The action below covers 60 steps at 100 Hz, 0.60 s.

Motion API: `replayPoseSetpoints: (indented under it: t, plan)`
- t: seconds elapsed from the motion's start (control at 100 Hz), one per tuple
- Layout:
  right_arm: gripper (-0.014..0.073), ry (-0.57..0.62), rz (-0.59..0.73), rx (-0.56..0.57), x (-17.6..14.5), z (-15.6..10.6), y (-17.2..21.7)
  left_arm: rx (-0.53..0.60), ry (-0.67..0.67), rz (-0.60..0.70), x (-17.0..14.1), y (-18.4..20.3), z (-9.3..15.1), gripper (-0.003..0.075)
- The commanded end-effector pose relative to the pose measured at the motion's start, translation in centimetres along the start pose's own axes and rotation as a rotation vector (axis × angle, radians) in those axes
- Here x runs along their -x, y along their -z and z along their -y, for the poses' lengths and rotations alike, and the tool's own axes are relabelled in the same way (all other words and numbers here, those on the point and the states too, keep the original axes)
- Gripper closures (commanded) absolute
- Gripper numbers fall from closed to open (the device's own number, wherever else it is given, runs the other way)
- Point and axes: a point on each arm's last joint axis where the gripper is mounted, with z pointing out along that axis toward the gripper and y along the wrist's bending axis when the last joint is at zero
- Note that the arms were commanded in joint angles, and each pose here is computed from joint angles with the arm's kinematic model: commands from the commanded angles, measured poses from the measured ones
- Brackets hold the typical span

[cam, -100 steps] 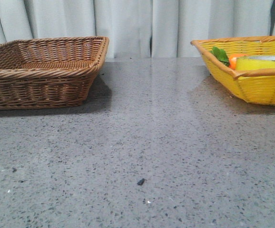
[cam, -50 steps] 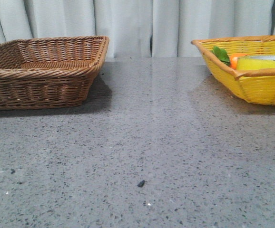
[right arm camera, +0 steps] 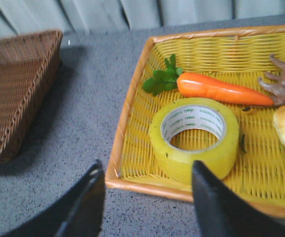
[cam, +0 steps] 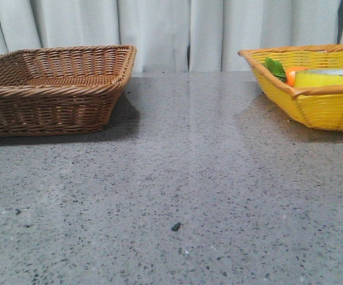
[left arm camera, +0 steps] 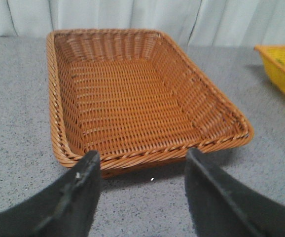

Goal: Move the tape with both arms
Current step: 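Move the right gripper over the yellow tape roll in the yellow basket, then grasp the yellow tape roll with the right gripper and lift it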

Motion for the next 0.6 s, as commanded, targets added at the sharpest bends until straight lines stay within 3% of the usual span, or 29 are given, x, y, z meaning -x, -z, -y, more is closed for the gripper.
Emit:
replayPoseSetpoints:
  t: [0.0, 0.28, 0.59]
  plan:
    - [0.0193, 0.065, -0.026, 0.023, 3.9, -0.7, -0.9, 0.006, -0.012, 0.059, 1.7, -0.3, 0.1, 0.0374]
    - [0.0193, 0.087, -0.415, 0.040, 7.3, -0.4, -11.2, -0.032, -0.015, 0.049, 1.6, -0.3, 0.5, 0.0374]
    - [0.0193, 0.058, -0.648, 0.001, 4.1, 1.6, -21.2, -0.093, -0.031, 0.039, 1.5, -0.3, 1.1, 0.0374]
